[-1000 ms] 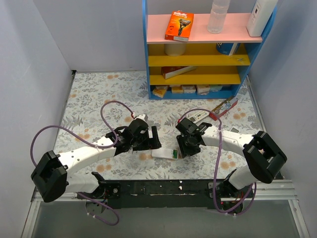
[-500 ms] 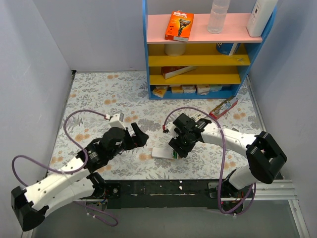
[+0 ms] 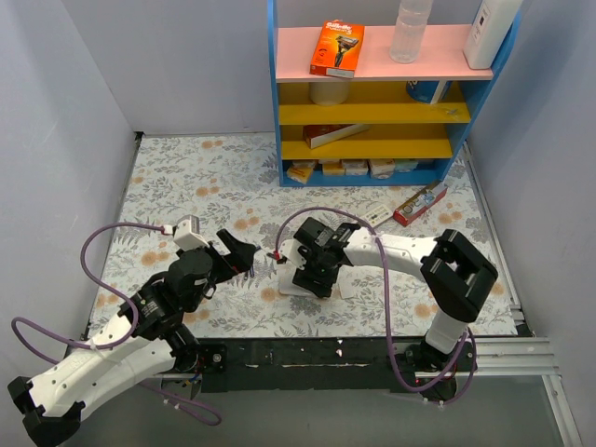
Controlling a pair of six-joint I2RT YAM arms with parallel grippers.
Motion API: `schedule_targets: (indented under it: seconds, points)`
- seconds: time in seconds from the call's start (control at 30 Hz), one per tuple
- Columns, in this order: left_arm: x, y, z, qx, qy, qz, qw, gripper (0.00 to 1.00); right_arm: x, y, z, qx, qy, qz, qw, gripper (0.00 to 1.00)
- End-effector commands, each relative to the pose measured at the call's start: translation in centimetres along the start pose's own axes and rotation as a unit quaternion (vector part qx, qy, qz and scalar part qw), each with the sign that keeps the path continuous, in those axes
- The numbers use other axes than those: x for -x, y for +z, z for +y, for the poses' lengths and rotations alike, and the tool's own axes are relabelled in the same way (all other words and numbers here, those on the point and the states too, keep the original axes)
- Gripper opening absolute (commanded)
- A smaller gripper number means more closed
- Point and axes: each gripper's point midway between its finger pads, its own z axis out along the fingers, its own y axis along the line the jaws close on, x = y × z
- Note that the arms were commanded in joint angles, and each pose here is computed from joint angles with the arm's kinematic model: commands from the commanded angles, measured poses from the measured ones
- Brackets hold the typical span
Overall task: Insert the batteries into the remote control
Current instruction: Move the remote control to the center of the board.
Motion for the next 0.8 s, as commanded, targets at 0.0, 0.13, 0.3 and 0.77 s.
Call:
schedule_targets:
  seconds: [0.0,0.13,0.3,0.77]
  points:
    - [1.0,-0.3,0.4,0.018,-0.007,-0.017,1.000,0.98,3.0,0.5,-0.1,0.006,-0.031,-0.030,0.999,0.68]
    - [1.2,-0.1,-0.4,0.013,0.000,-0.012,1.000,0.98,3.9,1.1,-0.1,0.014,-0.025,-0.033,0.999,0.62]
    - [0.7,0.3,-0.2,0.026,0.005,-0.003,1.000,0.98,4.4,1.2,-0.1,0.018,-0.005,-0.027,0.999,0.59]
    - [1.1,0.1,-0.1,0.016,0.011,-0.015,1.000,0.98,-2.1,-5.2,-2.4,-0.038,-0.064,0.005,0.997,0.76]
